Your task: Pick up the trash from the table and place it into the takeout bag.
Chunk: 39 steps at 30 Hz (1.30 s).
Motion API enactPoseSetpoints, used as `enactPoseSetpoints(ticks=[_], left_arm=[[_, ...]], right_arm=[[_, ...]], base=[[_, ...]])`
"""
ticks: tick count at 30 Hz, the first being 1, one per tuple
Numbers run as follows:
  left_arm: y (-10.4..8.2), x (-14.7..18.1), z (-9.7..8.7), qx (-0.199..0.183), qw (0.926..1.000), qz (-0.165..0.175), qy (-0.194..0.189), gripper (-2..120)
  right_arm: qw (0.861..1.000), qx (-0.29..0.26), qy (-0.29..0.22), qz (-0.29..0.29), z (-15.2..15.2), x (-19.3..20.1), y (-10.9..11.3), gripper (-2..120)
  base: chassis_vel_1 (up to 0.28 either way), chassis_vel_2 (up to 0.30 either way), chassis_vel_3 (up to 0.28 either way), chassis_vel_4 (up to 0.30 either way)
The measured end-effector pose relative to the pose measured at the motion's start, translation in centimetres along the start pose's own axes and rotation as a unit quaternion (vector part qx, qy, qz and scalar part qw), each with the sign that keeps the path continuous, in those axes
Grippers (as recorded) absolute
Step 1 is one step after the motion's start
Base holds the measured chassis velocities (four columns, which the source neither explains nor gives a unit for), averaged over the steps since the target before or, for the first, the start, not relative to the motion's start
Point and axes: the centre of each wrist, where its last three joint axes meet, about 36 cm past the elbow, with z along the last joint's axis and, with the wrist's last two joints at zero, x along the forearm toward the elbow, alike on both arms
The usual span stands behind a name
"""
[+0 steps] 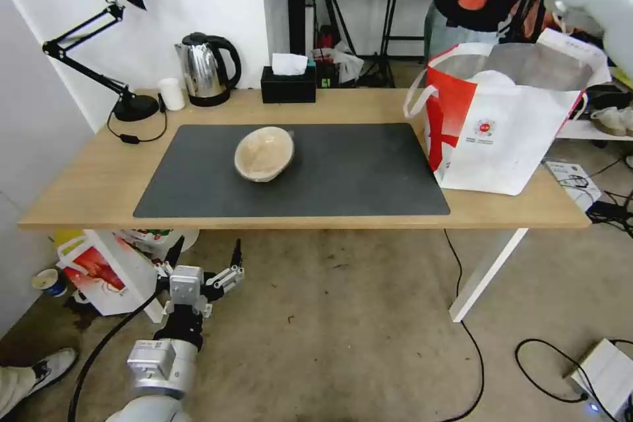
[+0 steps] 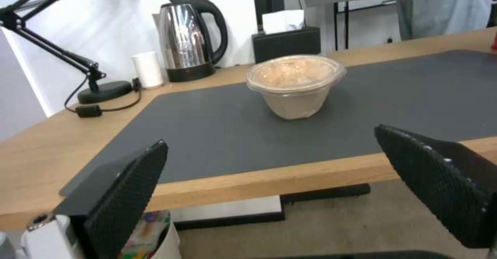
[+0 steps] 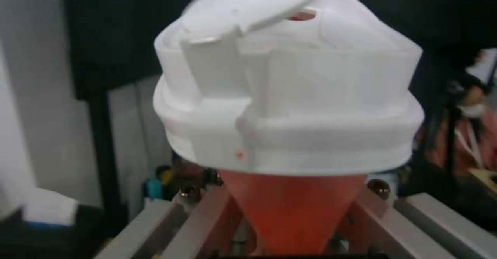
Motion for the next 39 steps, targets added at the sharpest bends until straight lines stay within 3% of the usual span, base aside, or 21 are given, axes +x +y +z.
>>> enactPoseSetpoints(ticks=[3, 17, 35, 39], left_arm=[[0.0, 0.0, 0.0, 0.000, 1.0000, 0.000, 0.000, 100], [0.0, 0.0, 0.0, 0.000, 1.0000, 0.000, 0.000, 100], [0.0, 0.0, 0.0, 0.000, 1.0000, 0.000, 0.000, 100], [0.0, 0.0, 0.0, 0.000, 1.0000, 0.000, 0.000, 100]], right_arm=[[1.000, 0.003, 0.015, 0.015, 2.1, 0.5, -1.5, 5], [0.998, 0.002, 0.045, 0.044, 7.5, 1.6, -4.6, 5], [0.996, 0.014, 0.071, 0.054, 11.9, 2.3, -5.7, 5], [0.994, 0.018, 0.085, 0.068, 13.9, 2.8, -7.0, 5]], base=[[0.000, 0.000, 0.000, 0.000], [0.000, 0.000, 0.000, 0.000], [0.000, 0.000, 0.000, 0.000], [0.000, 0.000, 0.000, 0.000]])
